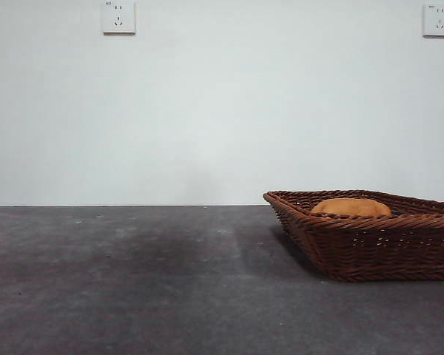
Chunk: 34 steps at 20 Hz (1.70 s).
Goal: Help me put the vegetables on the table into the basket
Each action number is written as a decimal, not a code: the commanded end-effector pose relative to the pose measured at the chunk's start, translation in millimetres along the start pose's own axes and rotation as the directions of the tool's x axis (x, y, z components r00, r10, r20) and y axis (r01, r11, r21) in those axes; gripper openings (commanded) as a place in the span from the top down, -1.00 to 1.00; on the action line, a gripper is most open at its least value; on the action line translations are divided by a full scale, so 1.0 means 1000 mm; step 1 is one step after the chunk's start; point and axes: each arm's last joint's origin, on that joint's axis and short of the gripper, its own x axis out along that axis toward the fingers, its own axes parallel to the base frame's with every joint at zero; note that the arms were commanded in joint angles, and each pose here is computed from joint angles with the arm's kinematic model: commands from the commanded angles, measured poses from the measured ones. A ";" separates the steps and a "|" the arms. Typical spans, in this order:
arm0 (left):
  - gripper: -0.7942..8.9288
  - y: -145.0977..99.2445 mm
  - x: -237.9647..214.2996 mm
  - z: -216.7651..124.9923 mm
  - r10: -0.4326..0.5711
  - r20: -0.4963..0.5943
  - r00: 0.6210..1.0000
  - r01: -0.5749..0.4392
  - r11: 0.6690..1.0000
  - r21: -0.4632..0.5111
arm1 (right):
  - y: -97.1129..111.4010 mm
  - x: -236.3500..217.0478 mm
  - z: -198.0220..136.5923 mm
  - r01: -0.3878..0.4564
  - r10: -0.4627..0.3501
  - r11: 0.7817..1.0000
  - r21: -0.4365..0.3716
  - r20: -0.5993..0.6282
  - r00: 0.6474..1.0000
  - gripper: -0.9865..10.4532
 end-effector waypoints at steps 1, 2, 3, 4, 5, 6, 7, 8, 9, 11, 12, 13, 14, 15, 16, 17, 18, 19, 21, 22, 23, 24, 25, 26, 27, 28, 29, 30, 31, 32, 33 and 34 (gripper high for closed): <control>0.85 0.000 0.000 -0.001 -0.002 0.003 1.000 0.002 1.000 0.007 | -0.004 0.007 0.002 0.010 -0.009 1.000 0.020 -0.048 0.999 0.82; 0.84 0.000 0.000 -0.001 -0.002 0.002 1.000 0.002 1.000 0.007 | -0.007 0.011 0.005 0.016 -0.014 1.000 0.027 -0.065 0.998 0.82; 0.85 0.000 0.000 -0.001 -0.002 0.003 1.000 0.002 1.000 0.007 | -0.009 0.015 0.007 0.020 -0.017 0.999 0.033 -0.081 0.997 0.82; 0.84 0.000 0.000 -0.001 -0.002 0.003 1.000 0.002 1.000 0.007 | -0.012 0.020 0.010 0.028 -0.024 0.999 0.041 -0.102 0.995 0.82; 0.85 0.000 0.000 -0.001 -0.002 0.003 1.000 0.002 1.000 0.007 | -0.015 0.025 0.012 0.034 -0.029 0.998 0.047 -0.119 0.992 0.82; 0.85 0.001 -0.001 -0.001 0.020 -0.003 1.000 -0.020 0.999 0.030 | -0.018 0.030 0.015 0.043 -0.035 0.998 0.054 -0.139 0.990 0.82; 0.84 0.002 -0.002 0.000 0.071 -0.015 0.997 -0.070 0.996 0.053 | -0.021 0.034 0.017 0.050 -0.040 0.997 0.060 -0.158 0.987 0.82; 0.84 0.002 -0.005 0.001 0.106 -0.017 0.994 -0.105 0.993 0.054 | -0.024 0.040 0.020 0.054 -0.041 0.996 0.068 -0.179 0.983 0.82; 0.84 0.003 -0.009 0.002 0.138 -0.012 0.990 -0.137 0.989 0.054 | -0.027 0.045 0.022 0.060 -0.045 0.995 0.074 -0.198 0.979 0.82; 0.85 0.003 -0.017 0.005 0.165 0.011 0.986 -0.165 0.985 0.056 | -0.033 0.055 0.026 0.079 -0.058 0.993 0.083 -0.236 0.970 0.82; 0.84 0.003 -0.022 0.008 0.195 0.037 0.980 -0.197 0.978 0.071 | -0.036 0.060 0.028 0.086 -0.061 0.992 0.088 -0.254 0.965 0.82; 0.84 0.003 -0.027 0.012 0.223 0.067 0.972 -0.228 0.971 0.072 | -0.038 0.064 0.029 0.090 -0.062 0.992 0.093 -0.270 0.961 0.82; 0.84 0.002 -0.031 0.016 0.237 0.105 0.966 -0.245 0.967 0.068 | -0.040 0.068 0.031 0.091 -0.060 0.991 0.097 -0.282 0.958 0.82; 0.84 0.002 -0.037 0.020 0.252 0.147 0.956 -0.265 0.961 0.074 | -0.043 0.072 0.033 0.091 -0.060 0.991 0.097 -0.284 0.957 0.82; 0.84 0.002 -0.041 0.024 0.268 0.192 0.944 -0.287 0.954 0.084 | -0.045 0.076 0.036 0.092 -0.063 0.991 0.093 -0.275 0.959 0.82; 0.84 0.002 -0.047 0.024 0.291 0.237 0.927 -0.323 0.941 0.104 | -0.047 0.079 0.039 0.095 -0.070 0.992 0.086 -0.259 0.963 0.82; 0.84 0.004 -0.056 0.023 0.327 0.278 0.903 -0.370 0.922 0.115 | -0.048 0.082 0.042 0.096 -0.075 0.992 0.077 -0.236 0.969 0.82; 0.84 0.008 -0.066 0.021 0.376 0.318 0.871 -0.427 0.897 0.110 | -0.050 0.084 0.046 0.098 -0.082 0.993 0.066 -0.206 0.975 0.82; 0.84 0.015 -0.087 0.013 0.451 0.389 0.804 -0.510 0.858 0.060 | -0.053 0.088 0.055 0.103 -0.097 0.994 0.039 -0.133 0.986 0.82; 0.84 0.015 -0.098 0.008 0.452 0.425 0.784 -0.516 0.855 0.043 | -0.054 0.089 0.059 0.108 -0.105 0.994 0.024 -0.091 0.990 0.82; 0.84 0.012 -0.106 0.002 0.436 0.457 0.775 -0.506 0.862 0.038 | -0.055 0.089 0.063 0.112 -0.111 0.994 0.010 -0.050 0.993 0.82; 0.84 0.009 -0.114 -0.003 0.430 0.481 0.764 -0.504 0.863 0.030 | -0.055 0.089 0.068 0.117 -0.117 0.993 -0.006 -0.007 0.993 0.82; 0.84 0.006 -0.121 -0.010 0.452 0.494 0.743 -0.526 0.851 0.012 | -0.056 0.089 0.072 0.122 -0.121 0.992 -0.021 0.035 0.992 0.82; 0.84 0.004 -0.127 -0.017 0.495 0.496 0.713 -0.567 0.823 -0.007 | -0.056 0.089 0.076 0.128 -0.125 0.991 -0.034 0.074 0.989 0.82; 0.84 0.002 -0.129 -0.024 0.536 0.506 0.676 -0.613 0.790 -0.017 | -0.056 0.088 0.080 0.133 -0.128 0.990 -0.045 0.110 0.986 0.82; 0.84 -0.001 -0.130 -0.031 0.569 0.526 0.632 -0.657 0.753 -0.025 | -0.057 0.088 0.082 0.138 -0.130 0.989 -0.055 0.139 0.982 0.82; 0.84 -0.003 -0.128 -0.040 0.595 0.549 0.588 -0.695 0.718 -0.033 | -0.057 0.087 0.085 0.143 -0.131 0.988 -0.063 0.162 0.978 0.82; 0.84 -0.005 -0.122 -0.050 0.616 0.568 0.546 -0.727 0.685 -0.043 | -0.057 0.087 0.087 0.146 -0.132 0.987 -0.068 0.180 0.975 0.82; 0.84 -0.005 -0.113 -0.062 0.634 0.580 0.511 -0.751 0.657 -0.056 | -0.057 0.087 0.088 0.148 -0.132 0.986 -0.071 0.191 0.973 0.82; 0.84 -0.004 -0.103 -0.074 0.652 0.586 0.481 -0.769 0.635 -0.074 | -0.057 0.087 0.088 0.149 -0.132 0.986 -0.072 0.193 0.972 0.82; 0.84 -0.001 -0.091 -0.087 0.670 0.588 0.454 -0.783 0.615 -0.097 | -0.057 0.087 0.088 0.149 -0.133 0.986 -0.072 0.193 0.972 0.82; 0.84 0.002 -0.078 -0.101 0.687 0.586 0.430 -0.787 0.603 -0.130 | -0.057 0.087 0.088 0.148 -0.132 0.986 -0.072 0.193 0.972 0.82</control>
